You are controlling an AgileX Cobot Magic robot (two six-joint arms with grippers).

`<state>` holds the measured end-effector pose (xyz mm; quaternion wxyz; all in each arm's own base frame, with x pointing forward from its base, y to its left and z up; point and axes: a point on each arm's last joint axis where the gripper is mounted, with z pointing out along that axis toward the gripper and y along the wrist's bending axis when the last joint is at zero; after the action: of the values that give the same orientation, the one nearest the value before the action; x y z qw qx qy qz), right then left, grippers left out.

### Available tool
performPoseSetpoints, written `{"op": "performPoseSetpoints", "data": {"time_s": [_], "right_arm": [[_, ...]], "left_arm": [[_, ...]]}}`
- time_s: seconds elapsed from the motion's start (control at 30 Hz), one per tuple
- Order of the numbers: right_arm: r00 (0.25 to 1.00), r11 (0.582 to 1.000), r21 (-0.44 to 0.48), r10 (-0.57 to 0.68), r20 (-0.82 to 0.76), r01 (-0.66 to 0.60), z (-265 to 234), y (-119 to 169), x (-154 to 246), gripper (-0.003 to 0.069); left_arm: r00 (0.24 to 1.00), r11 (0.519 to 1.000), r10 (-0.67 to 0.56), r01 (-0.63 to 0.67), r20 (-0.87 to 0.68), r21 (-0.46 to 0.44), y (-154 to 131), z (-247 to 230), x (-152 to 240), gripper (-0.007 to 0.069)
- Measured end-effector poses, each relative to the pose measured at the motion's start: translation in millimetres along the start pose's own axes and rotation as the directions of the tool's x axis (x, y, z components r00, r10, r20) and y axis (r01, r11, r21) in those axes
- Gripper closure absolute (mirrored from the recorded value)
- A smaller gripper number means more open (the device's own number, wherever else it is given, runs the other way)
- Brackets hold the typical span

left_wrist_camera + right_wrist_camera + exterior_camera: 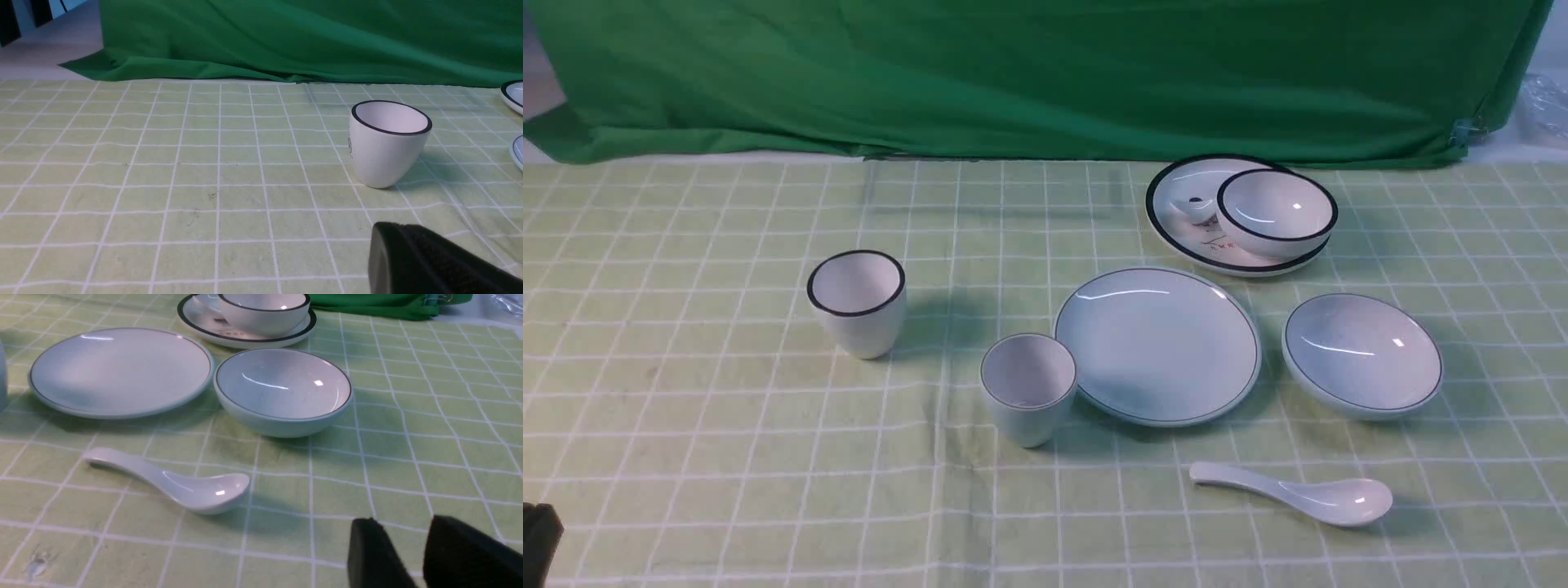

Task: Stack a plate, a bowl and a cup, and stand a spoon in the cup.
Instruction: Use the right arm to grab a blue rice bowl

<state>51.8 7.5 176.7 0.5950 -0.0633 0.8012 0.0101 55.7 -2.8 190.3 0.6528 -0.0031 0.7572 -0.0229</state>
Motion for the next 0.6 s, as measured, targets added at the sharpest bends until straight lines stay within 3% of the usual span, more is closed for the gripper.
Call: {"op": "performPoseSetpoints", "data": {"time_s": [0.47, 0.6], "right_arm": [[1.000, 1.000, 0.000, 0.000, 0.000, 0.000, 0.0, 0.0, 0.0, 0.0419], [1.000, 1.000, 0.000, 0.000, 0.000, 0.000, 0.0, 0.0, 0.0, 0.0419]], "left_arm": [[1.000, 1.000, 0.000, 0.000, 0.000, 0.000, 0.0, 0.0, 0.0, 0.0604], [0.964, 0.967, -0.255, 0.252, 0.077, 0.041, -1.8, -0.3, -7.7, 0.0604]]}}
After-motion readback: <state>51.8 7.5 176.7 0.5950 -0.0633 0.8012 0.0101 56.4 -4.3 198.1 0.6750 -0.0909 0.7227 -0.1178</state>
